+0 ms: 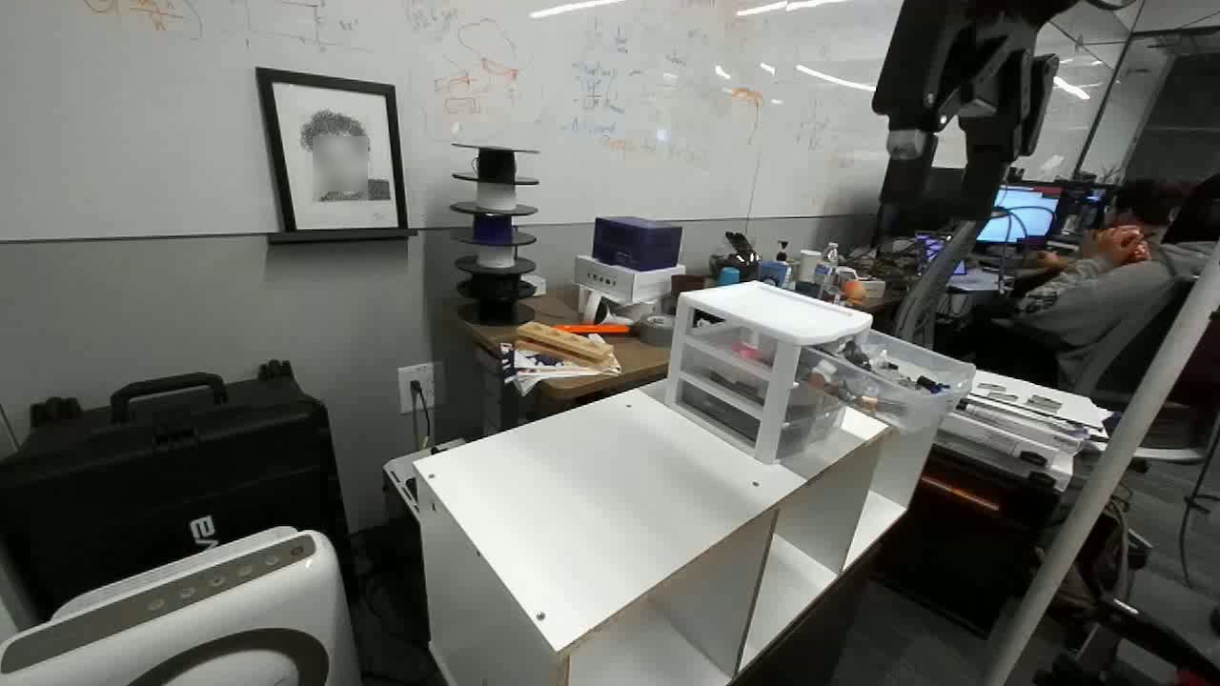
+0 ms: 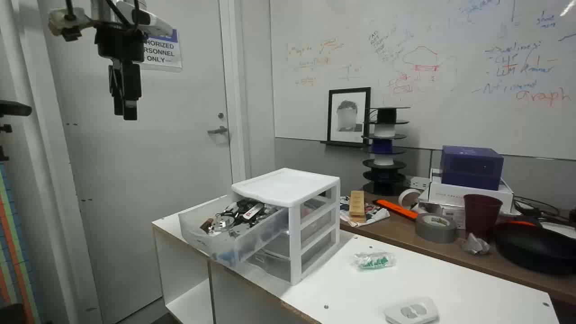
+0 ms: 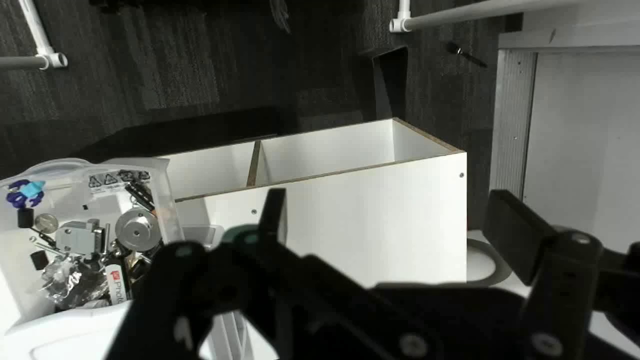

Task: Put the objects on the right in the top drawer of the dresser

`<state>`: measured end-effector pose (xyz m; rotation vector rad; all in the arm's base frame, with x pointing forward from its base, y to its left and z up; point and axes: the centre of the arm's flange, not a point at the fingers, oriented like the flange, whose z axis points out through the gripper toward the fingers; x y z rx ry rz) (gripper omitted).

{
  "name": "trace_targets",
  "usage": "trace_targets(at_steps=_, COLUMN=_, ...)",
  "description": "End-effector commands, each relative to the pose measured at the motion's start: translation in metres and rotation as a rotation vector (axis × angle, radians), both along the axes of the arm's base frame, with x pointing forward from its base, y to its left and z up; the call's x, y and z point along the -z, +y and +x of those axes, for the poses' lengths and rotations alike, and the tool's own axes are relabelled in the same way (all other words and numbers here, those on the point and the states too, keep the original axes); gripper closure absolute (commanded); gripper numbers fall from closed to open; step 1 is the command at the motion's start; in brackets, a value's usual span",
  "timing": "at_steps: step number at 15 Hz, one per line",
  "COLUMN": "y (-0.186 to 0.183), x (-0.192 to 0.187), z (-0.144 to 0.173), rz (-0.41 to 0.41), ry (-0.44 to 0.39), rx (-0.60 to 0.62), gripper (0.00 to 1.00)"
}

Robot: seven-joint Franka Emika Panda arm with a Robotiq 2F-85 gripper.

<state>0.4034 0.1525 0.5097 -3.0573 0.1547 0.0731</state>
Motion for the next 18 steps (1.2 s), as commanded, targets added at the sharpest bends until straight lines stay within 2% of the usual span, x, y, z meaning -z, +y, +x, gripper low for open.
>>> trace_targets(at_steps=1, y=0.0003, x=-0.0020, z=0.0005, rz=0.001, ry=-0.004, rx=0.000, gripper=0.00)
trace_targets(at_steps=18, y=0.0009, x=-0.0074, z=0.0009, rz=0.004, ry=-0.016, rx=-0.001, gripper=0.00)
